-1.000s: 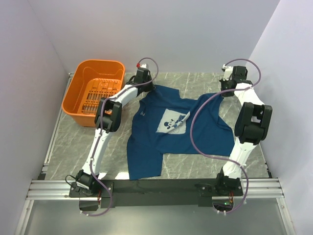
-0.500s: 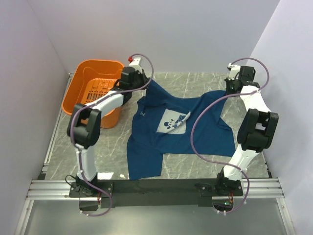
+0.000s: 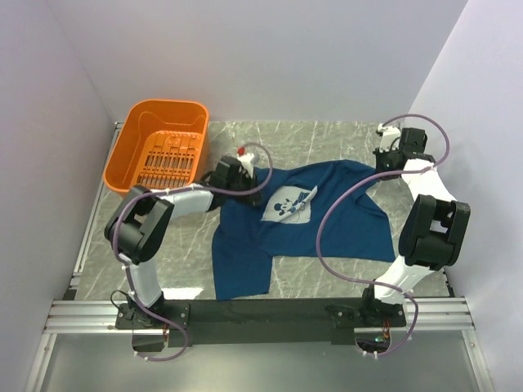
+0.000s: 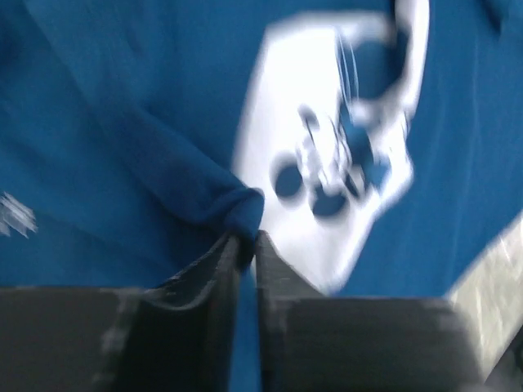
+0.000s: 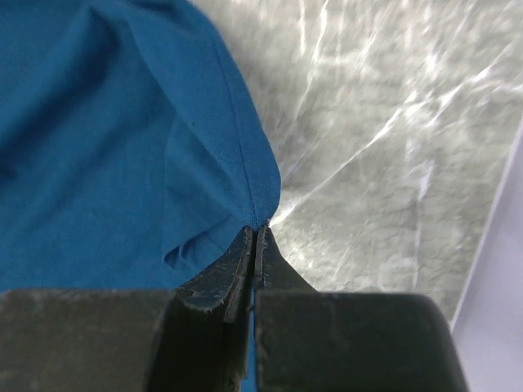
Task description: Fold and stack the t-shirts
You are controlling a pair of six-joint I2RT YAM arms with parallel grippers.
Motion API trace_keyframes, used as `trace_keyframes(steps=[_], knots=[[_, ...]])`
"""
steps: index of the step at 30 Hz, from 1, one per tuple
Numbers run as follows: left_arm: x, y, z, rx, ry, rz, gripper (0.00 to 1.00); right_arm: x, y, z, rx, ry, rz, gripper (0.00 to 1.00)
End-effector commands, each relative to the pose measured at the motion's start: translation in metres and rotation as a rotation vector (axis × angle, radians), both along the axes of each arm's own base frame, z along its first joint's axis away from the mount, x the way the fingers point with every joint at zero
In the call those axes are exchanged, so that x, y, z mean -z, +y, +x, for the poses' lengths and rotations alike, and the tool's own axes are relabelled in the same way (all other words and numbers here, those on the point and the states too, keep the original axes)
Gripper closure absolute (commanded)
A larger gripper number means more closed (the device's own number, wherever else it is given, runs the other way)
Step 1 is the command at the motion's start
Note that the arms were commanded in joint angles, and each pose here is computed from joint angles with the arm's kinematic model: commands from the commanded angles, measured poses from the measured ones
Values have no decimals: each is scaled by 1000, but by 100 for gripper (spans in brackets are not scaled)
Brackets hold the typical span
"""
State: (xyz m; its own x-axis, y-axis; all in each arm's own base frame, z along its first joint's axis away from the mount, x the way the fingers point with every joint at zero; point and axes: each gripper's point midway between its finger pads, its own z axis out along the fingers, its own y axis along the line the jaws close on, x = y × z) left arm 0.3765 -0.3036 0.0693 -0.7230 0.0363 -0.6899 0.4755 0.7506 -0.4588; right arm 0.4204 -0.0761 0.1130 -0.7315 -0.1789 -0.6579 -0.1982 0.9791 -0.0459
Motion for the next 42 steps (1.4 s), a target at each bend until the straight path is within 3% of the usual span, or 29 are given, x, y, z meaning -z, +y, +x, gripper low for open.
trace_keyframes(steps=[1, 3, 6, 9, 15, 21, 24, 30, 34, 37, 42], knots=[[-18, 1, -23, 7, -7, -6, 79, -9, 0, 0, -26, -49, -5, 100], [-21, 10, -25, -38, -21, 6, 65, -2, 2, -4, -29, -35, 0, 100], [-43, 23, -17, -115, -99, 10, 50, 4, 4, -7, -34, -21, 8, 100], [-60, 26, -7, -145, -143, 23, 47, 5, 5, -9, -39, -20, 10, 100], [-48, 27, 4, -173, -98, 86, 40, 5, 7, -11, -46, -16, 16, 100], [-21, 43, -1, -263, 22, 174, 40, 11, 7, -13, -48, -2, 18, 100], [-16, 47, -13, -313, 93, 146, 40, 13, 8, -13, -47, -1, 22, 100], [4, 51, -36, -489, 303, 2, 34, 14, 9, -12, -44, -1, 36, 100], [-3, 55, -31, -650, 448, -261, 34, 14, 11, -14, -47, 2, 42, 100], [-20, 53, -29, -691, 433, -425, 35, 15, 11, -15, -52, 2, 33, 100], [-48, 45, -21, -733, 423, -576, 36, 17, 11, -15, -54, 7, 36, 100]])
